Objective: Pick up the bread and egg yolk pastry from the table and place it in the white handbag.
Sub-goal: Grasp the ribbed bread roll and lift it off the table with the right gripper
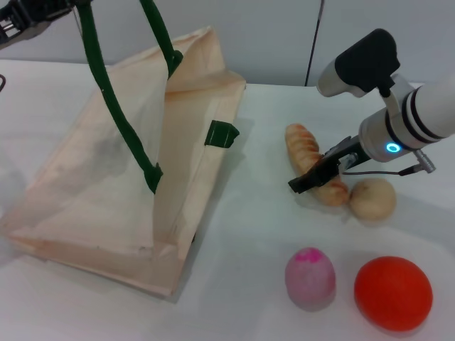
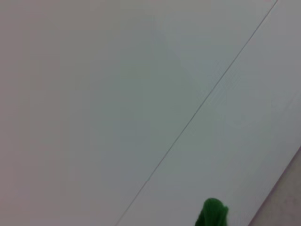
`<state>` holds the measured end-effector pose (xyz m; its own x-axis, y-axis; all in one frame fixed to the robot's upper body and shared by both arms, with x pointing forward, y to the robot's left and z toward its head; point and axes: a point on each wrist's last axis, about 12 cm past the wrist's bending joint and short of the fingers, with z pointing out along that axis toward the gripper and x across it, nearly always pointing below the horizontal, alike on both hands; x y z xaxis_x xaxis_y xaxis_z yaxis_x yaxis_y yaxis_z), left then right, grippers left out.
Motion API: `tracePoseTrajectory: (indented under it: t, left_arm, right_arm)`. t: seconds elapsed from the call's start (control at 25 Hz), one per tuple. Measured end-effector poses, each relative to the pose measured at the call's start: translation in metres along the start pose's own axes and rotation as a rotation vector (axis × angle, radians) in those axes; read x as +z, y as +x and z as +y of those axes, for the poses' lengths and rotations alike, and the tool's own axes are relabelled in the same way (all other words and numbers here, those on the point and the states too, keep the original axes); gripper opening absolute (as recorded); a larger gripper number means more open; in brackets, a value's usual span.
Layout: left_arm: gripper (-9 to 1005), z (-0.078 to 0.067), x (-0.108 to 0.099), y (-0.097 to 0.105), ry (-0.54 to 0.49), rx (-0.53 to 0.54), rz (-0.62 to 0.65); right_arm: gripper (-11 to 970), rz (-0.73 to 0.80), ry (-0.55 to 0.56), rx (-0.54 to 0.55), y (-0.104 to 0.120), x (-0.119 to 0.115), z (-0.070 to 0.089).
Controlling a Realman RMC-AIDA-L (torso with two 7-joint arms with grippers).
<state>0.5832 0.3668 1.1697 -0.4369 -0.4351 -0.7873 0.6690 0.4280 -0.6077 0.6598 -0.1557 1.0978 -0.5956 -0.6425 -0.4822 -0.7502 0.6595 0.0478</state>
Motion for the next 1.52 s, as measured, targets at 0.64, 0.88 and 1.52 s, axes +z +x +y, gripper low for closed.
tracePoseTrajectory:
  t: [0.64,0.88,1.52]
  left_arm:
    - [133,0.001,-0.003,0.002,-0.014,-0.004,-0.001]
    - [134,0.001,-0.003,0.002,-0.014,-0.004,-0.001]
    - [135,0.001,-0.003,0.001,-0.014,-0.003,-0.002]
  right_arm:
    - [702,-0.041,-0.021,-0.006,-0.008,-0.001,0.002]
    - [648,-0.05,-0.006,-0.007,-0.011,-0.003,-0.001]
    - [520,-0.113,0.004,-0.007,-0.018,-0.013,-0.012]
